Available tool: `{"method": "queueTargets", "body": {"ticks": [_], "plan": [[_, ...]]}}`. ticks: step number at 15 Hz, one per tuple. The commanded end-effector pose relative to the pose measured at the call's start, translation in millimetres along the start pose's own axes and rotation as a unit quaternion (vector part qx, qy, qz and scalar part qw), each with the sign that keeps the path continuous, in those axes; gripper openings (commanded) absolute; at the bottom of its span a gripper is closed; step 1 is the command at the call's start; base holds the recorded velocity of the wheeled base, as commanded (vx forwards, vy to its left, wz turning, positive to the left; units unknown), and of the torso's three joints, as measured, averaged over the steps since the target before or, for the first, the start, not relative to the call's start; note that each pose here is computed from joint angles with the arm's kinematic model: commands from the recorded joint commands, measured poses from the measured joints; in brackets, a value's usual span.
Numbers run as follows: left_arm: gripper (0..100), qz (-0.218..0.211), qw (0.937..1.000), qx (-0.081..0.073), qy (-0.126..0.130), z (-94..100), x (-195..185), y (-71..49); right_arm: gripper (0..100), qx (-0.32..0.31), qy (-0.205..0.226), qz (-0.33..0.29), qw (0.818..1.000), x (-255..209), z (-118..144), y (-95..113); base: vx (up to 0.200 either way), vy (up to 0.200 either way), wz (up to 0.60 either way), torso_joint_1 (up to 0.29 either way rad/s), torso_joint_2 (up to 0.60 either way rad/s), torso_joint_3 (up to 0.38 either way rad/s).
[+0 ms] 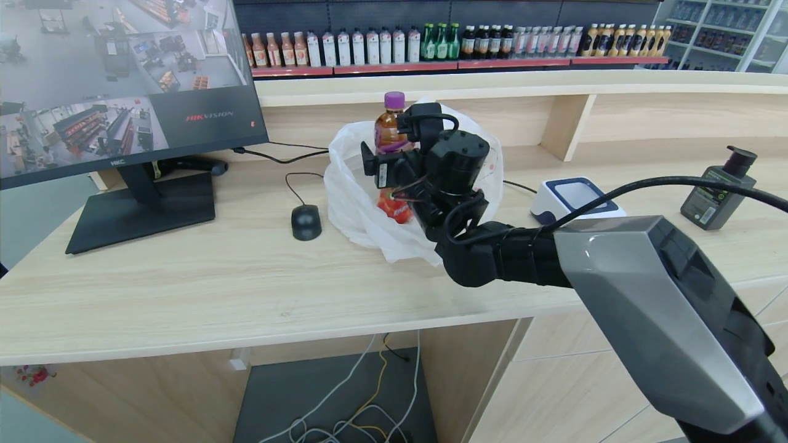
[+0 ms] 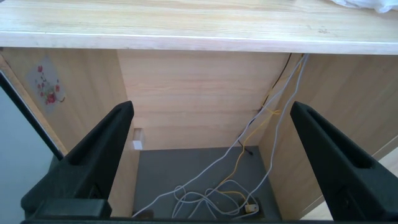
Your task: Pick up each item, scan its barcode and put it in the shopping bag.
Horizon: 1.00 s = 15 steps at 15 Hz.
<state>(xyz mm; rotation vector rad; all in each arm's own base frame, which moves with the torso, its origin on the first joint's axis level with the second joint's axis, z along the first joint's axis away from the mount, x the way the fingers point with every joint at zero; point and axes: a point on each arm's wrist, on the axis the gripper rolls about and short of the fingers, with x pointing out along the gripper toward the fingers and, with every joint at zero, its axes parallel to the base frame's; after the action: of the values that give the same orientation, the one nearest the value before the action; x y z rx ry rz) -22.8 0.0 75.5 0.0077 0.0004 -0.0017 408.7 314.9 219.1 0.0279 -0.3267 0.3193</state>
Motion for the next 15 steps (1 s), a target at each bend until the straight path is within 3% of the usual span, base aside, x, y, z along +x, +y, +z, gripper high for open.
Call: {"method": "queueTargets", "body": {"ticks": [1, 4, 7, 10, 11, 12, 13, 15], "plan": [[100, 0.0, 1.0, 0.0, 0.0, 0.0, 0.0, 0.0, 100, 0.008, -0.019, 0.006, 1.0, -4.5, 23.1, 5.1, 0.0, 0.0, 0.0, 0.0, 0.0, 0.0], [100, 0.0, 1.0, 0.001, 0.0, 0.0, 0.0, 0.0, 100, 0.009, -0.04, 0.003, 0.999, -7.0, 40.2, 4.1, 0.0, 0.0, 0.0, 0.0, 0.0, 0.0], [100, 0.0, 1.0, 0.0, 0.0, 0.0, 0.0, 0.0, 100, 0.018, -0.095, -0.002, 0.995, -16.7, 90.0, -1.4, 0.0, 0.0, 0.0, 0.0, 0.0, 0.0], [100, 0.0, 1.0, 0.001, 0.0, 0.0, 0.0, 0.0, 100, 0.024, -0.11, -0.021, 0.993, -43.9, 143.1, -19.2, 0.0, 0.0, 0.0, 0.0, 0.0, 0.0], [100, 0.0, 1.0, 0.001, 0.0, 0.0, 0.0, 0.0, 100, 0.024, -0.111, -0.022, 0.993, -48.2, 149.1, -21.8, 0.0, 0.0, 0.0, 0.0, 0.0, 0.0], [100, 0.0, 1.0, 0.0, 0.0, 0.0, 0.0, 0.0, 100, 0.02, -0.097, -0.023, 0.995, -81.8, 174.0, -38.5, 0.0, 0.0, 0.0, 0.0, 0.0, 0.0], [100, 0.0, 1.0, 0.0, 0.0, 0.0, 0.0, 0.0, 100, 0.014, -0.082, -0.02, 0.996, -101.7, 178.7, -46.8, 0.0, 0.0, 0.0, 0.0, 0.0, 0.0], [100, 0.0, 1.0, 0.0, 0.0, 0.0, 0.0, 0.0, 100, 0.001, -0.016, -0.013, 1.0, -165.3, 164.4, -72.3, 0.0, 0.0, 0.0, 0.0, 0.0, 0.0]]}}
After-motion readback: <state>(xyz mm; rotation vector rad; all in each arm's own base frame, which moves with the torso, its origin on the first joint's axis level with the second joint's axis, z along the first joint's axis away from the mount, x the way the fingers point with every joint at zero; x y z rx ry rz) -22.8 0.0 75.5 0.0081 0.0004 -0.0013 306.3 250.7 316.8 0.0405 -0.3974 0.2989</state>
